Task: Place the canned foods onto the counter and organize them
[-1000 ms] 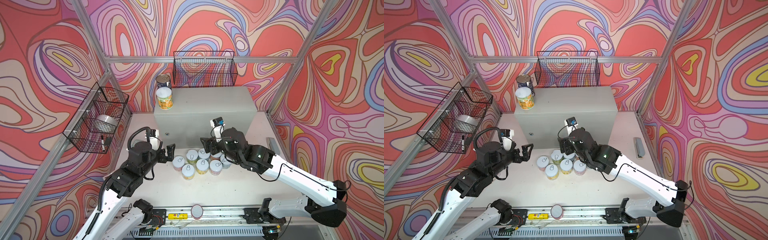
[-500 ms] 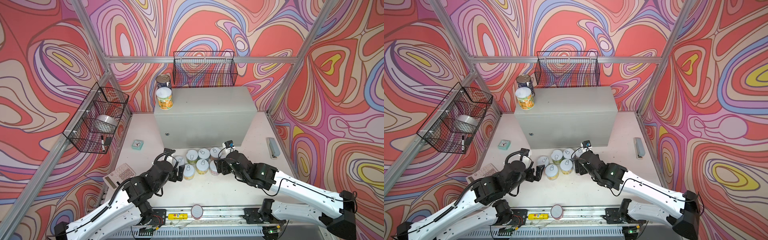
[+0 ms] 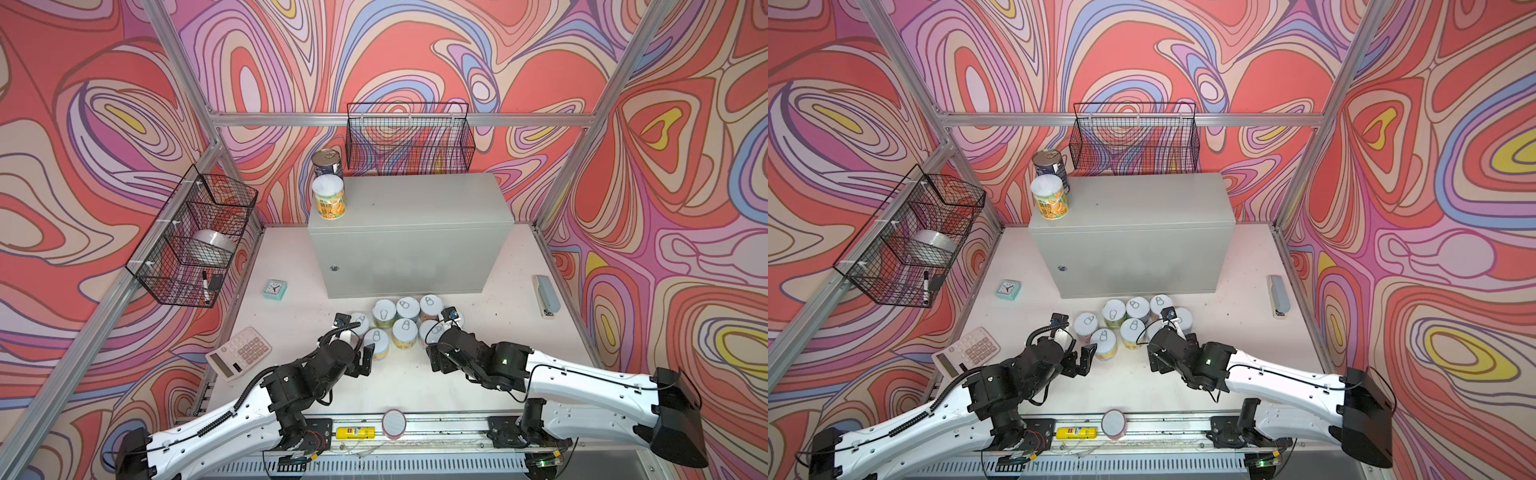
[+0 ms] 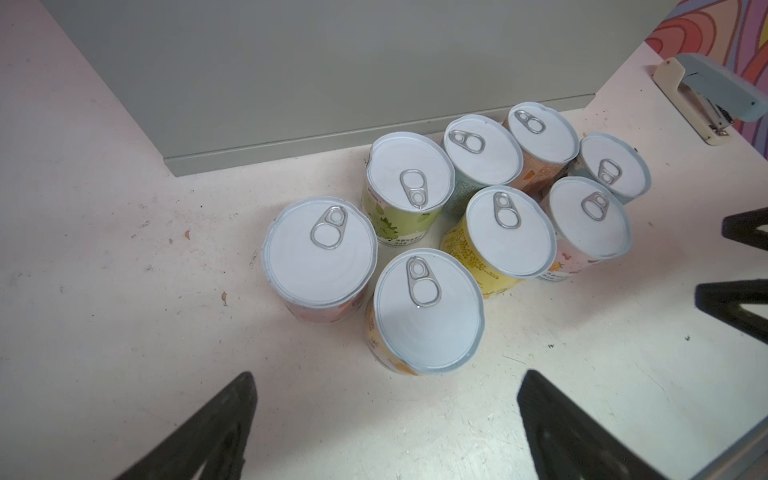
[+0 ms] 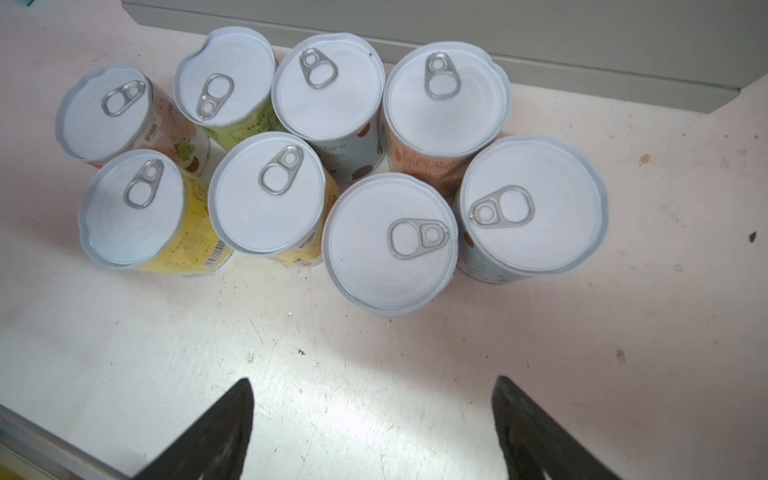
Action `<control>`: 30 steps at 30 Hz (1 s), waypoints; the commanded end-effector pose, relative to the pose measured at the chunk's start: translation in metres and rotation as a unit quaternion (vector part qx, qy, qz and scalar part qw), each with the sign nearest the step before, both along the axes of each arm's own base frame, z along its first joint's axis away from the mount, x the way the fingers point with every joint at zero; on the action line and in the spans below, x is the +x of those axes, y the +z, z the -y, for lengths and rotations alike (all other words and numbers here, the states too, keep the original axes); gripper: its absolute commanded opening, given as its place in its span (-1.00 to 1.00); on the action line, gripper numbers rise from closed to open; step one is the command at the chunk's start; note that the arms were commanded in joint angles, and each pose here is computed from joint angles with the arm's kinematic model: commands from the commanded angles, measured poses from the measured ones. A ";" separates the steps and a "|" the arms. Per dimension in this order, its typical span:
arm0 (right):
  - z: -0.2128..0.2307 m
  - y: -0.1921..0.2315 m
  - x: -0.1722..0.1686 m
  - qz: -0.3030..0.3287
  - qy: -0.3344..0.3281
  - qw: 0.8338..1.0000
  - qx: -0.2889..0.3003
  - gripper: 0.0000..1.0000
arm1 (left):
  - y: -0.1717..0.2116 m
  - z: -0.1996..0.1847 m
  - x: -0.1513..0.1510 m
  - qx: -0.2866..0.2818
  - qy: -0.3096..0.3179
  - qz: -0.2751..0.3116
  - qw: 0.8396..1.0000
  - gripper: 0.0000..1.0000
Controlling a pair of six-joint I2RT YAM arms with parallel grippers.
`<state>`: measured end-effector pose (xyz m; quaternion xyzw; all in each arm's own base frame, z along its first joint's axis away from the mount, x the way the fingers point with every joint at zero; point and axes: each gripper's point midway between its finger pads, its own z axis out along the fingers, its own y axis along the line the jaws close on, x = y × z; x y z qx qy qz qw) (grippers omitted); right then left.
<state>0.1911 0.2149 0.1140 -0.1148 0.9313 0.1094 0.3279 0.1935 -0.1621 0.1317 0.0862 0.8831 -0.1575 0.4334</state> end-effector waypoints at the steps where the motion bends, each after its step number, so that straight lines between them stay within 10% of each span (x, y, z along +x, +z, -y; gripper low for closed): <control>1: -0.003 0.001 0.000 0.003 -0.014 1.000 0.028 0.89 | 0.001 0.007 0.000 -0.030 0.005 0.004 1.000 1.00; 30: 0.009 -0.007 -0.007 -0.001 -0.030 0.999 0.028 0.85 | -0.062 0.062 0.016 -0.002 0.034 0.003 0.999 0.95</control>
